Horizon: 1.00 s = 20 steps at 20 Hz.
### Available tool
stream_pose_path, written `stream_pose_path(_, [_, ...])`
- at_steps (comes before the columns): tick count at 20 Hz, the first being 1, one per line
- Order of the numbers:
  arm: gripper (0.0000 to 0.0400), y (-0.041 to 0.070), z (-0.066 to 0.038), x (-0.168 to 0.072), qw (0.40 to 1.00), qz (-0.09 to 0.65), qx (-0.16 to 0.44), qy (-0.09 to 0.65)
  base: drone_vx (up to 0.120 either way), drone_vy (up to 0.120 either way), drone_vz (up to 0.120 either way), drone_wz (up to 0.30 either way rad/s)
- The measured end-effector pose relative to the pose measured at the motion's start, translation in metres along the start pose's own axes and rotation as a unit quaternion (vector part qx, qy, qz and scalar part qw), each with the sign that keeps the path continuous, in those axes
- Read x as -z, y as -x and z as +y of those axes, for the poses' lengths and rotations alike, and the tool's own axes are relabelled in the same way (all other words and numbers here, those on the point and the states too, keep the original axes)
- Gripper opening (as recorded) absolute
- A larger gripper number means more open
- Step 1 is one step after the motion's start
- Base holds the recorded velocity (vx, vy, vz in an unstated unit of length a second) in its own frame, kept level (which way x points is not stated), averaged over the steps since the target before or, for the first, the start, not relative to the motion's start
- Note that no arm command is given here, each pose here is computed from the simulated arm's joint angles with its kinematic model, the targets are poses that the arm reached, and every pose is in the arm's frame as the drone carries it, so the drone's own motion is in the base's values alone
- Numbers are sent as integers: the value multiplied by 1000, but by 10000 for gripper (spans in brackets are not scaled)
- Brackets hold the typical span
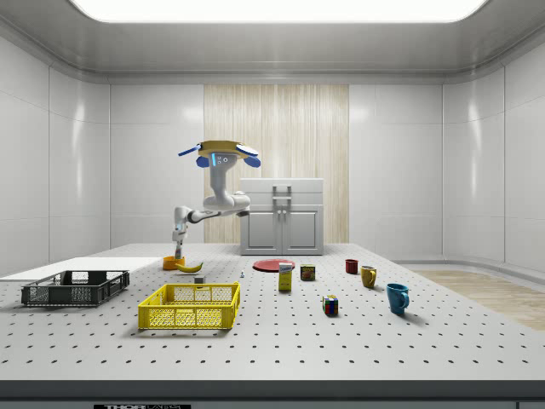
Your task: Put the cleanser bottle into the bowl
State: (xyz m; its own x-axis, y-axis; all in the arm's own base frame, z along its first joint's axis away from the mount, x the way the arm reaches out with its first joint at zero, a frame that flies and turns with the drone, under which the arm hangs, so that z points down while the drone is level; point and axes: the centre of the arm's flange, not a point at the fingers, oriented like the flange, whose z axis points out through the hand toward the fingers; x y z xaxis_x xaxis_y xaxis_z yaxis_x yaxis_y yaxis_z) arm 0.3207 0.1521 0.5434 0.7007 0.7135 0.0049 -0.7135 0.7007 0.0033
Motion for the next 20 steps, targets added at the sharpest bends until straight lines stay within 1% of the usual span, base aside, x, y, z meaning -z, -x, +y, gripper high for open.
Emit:
stream_pose_path(3, [137, 0, 0, -11, 1000, 0, 3, 0, 0, 0, 0, 0])
stream_pose_path(5, [145, -1, 1, -17, 1000, 1, 17, 0, 0, 0, 0, 0])
stream_pose_path(6, [201, -1, 1, -19, 1000, 0, 19, 0, 0, 0, 0, 0])
stream_pose_path(7, [245, 0, 1, -21, 1000, 1, 17, 0, 0, 0, 0, 0])
stream_pose_path(8, [280, 0, 0, -22, 1000, 1, 15, 1, 0, 0, 0, 0])
stream_pose_path(9, [306, 0, 0, -22, 1000, 1, 13, 1, 0, 0, 0, 0])
stream_pose_path(11, [343, 0, 0, -18, 1000, 1, 10, 1, 0, 0, 0, 0])
stream_pose_path(13, [366, 0, 0, -12, 1000, 1, 9, 1, 0, 0, 0, 0])
stream_pose_path(15, [379, 0, 0, -4, 1000, 1, 7, 1, 0, 0, 0, 0])
stream_pose_path(20, [394, 0, 0, 10, 1000, 1, 5, 1, 0, 0, 0, 0])
